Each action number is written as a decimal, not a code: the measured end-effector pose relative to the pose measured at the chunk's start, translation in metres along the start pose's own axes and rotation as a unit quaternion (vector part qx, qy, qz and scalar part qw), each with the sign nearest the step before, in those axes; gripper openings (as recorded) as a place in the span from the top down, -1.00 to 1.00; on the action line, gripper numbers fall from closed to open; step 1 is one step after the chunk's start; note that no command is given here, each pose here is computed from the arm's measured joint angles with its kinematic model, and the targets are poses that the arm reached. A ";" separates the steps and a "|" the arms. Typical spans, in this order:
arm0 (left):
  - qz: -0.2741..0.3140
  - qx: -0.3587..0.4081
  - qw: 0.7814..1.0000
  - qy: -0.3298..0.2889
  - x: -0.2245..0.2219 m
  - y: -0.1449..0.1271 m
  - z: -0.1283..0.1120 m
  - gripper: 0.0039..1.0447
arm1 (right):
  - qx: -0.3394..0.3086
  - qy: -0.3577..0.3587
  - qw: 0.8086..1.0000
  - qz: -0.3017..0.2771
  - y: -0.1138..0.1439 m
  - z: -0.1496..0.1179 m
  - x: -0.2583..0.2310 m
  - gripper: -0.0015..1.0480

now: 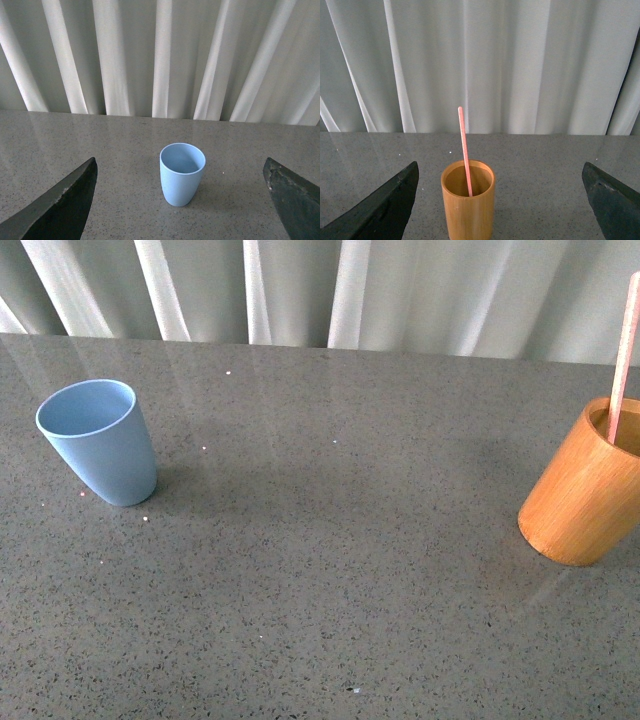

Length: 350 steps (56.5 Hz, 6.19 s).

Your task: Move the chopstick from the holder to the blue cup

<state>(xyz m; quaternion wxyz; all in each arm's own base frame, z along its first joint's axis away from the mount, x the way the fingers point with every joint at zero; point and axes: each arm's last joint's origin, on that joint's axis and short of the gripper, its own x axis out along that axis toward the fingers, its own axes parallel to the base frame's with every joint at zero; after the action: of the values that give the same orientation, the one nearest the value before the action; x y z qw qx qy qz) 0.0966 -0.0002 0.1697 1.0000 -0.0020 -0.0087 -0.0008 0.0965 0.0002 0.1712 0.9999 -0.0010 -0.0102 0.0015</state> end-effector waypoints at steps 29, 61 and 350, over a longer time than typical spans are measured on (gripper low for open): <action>0.000 0.000 1.000 0.000 0.000 0.000 0.000 -0.87 | 0.000 0.000 1.000 0.000 0.000 0.000 0.000 -0.81; 0.000 0.000 1.000 0.000 0.000 0.000 0.000 -0.87 | 0.000 0.000 1.000 0.000 0.000 0.000 0.000 -0.81; -0.231 0.161 0.832 0.477 0.231 -0.229 -0.038 0.08 | 0.000 0.000 1.000 0.000 0.000 0.000 0.000 -0.81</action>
<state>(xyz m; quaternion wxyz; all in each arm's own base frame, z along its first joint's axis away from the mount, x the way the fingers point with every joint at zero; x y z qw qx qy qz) 0.3282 -0.2292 0.1371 0.8366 0.1622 0.4695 -0.2308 0.0965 0.0003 0.1712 0.9999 -0.0008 -0.0102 0.0015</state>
